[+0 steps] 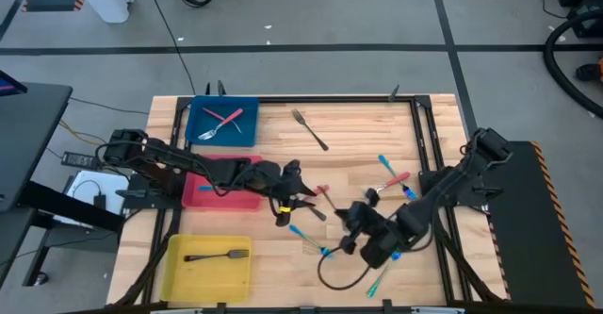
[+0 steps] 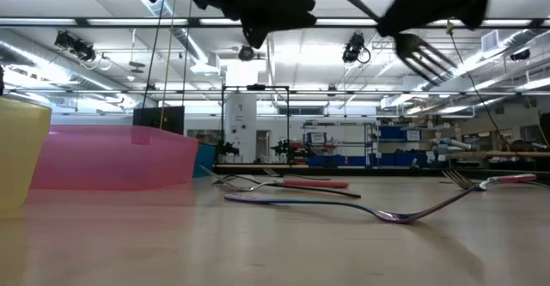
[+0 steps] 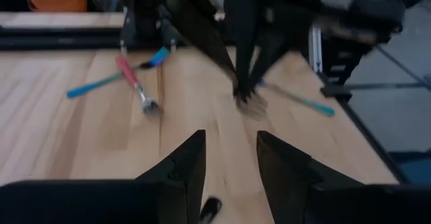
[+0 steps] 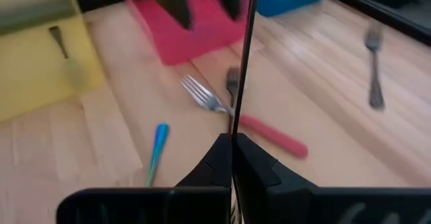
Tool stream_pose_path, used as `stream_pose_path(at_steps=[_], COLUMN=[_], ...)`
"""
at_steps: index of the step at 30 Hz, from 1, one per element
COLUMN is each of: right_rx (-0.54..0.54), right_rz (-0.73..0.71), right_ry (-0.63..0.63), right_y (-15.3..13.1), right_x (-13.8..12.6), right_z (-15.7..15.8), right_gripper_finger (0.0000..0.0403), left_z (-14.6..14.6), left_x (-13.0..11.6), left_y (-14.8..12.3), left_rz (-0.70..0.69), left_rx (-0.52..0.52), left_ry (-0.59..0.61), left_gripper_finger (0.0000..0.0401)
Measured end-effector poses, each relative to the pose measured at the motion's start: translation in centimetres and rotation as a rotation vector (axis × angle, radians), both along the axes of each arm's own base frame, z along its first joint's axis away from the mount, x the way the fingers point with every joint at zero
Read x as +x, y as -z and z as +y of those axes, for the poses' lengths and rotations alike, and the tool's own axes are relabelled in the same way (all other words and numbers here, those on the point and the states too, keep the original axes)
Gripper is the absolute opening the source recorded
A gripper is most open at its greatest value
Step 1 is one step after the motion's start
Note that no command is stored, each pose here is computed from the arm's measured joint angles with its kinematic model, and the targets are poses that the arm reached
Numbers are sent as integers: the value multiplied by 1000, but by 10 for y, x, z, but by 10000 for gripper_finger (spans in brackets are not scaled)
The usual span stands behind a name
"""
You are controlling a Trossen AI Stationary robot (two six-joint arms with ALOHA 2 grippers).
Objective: Sort silverware by color (type)
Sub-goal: Put the bottom right black fork into the yellow bin
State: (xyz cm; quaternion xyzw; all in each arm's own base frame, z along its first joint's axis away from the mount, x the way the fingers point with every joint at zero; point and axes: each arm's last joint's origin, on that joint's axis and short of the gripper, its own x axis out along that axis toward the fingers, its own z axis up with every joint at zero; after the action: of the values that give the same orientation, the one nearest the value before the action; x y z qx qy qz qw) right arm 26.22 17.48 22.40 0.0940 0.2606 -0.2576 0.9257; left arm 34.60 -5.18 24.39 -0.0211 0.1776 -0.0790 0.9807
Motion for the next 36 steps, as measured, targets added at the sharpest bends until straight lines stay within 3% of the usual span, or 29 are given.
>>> stream_pose_path(at_steps=[7,16,20,25,36], right_rx=[-37,-76,-99,-155,-116], right_rz=[17,27,26,60,141], right_ry=[-90,-134,-132,-145,-146], right_y=[-7,-12,-18,-23,-20], right_x=[27,43,44,45,55], right_z=[-21,-42,-50,-63,-99], right_gripper_finger=[11,11,11,11,35], left_z=[1,17,27,37,55], left_x=[2,4,4,5,4], left_y=[-4,-5,-4,-4,-1], left_rz=[-43,-57,-56,-54,-23], left_rx=[-7,25,38,52,143], left_ry=[-4,10,-9,-24,-59], left_gripper_finger=[133,129,94,16,4])
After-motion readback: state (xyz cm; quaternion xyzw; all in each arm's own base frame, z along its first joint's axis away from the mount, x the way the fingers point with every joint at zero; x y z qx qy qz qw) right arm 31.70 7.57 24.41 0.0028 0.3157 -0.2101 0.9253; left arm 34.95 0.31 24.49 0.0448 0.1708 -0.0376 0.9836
